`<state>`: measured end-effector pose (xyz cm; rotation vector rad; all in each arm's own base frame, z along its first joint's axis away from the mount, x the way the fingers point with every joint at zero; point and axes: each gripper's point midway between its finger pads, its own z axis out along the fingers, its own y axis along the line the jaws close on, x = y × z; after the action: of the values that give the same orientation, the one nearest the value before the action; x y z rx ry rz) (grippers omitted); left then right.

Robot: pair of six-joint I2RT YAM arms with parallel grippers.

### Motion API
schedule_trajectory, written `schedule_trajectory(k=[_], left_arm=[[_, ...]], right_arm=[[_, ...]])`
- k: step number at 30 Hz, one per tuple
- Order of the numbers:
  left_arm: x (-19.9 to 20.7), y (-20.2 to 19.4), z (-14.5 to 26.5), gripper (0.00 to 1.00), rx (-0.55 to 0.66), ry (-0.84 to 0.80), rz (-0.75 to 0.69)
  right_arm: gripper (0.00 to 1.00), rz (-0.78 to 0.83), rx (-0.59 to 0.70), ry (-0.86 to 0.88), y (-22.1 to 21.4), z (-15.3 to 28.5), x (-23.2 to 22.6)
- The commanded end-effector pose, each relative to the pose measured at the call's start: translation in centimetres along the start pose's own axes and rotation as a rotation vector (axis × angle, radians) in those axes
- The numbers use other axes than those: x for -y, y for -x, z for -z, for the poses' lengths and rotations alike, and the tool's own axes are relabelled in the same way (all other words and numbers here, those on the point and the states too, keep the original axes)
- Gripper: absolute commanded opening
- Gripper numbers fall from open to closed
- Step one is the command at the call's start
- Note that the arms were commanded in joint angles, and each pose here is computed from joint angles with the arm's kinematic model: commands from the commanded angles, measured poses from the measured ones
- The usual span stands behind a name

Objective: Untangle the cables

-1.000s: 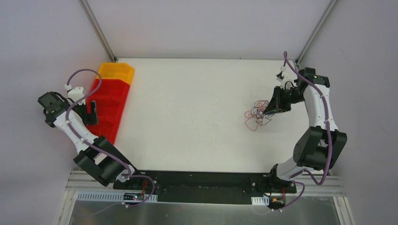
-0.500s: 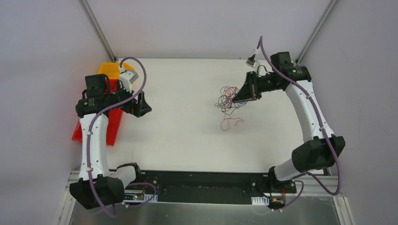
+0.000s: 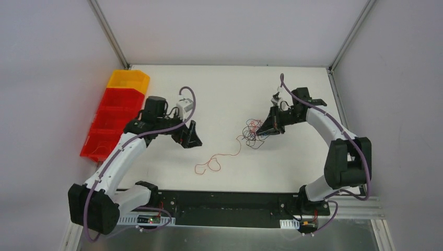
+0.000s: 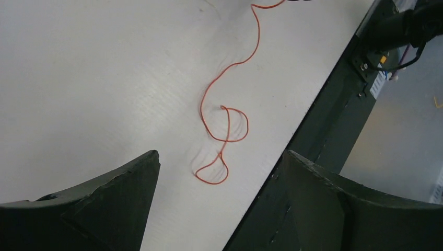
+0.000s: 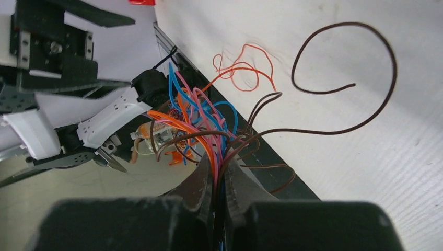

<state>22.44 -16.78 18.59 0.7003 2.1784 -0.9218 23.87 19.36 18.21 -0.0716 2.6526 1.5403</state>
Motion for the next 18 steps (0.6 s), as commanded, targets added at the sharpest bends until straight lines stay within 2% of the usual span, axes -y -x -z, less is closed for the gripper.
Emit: schedule_trajectory(k=[1, 8, 12, 15, 18], left_arm=[[1.5, 0.4, -4.3, 0.87, -0.020, -0.051, -0.093], [3.7, -0.9, -10.3, 0.87, -0.113, -0.139, -0.215], [5.4, -0.8, -12.5, 0.83, -0.145, -0.229, -0.368], [6.1, -0.1, -13.6, 0.78, -0.142, -0.266, -0.474], [7.1, 0.0, -14.3, 0.67, -0.133, -0.299, -0.611]], right_arm=[[0.00, -0.056, 0.039, -0.011, 1.8, -1.6, 2.2], [0.00, -0.057, 0.020, -0.013, 1.2, -1.8, 2.6], [0.00, -0.031, 0.002, -0.006, 0.2, -1.6, 1.8], [0.00, -0.001, -0.008, -0.012, -0.6, -1.6, 1.5], [0.00, 0.022, -0.021, -0.014, -1.2, -1.6, 1.1]])
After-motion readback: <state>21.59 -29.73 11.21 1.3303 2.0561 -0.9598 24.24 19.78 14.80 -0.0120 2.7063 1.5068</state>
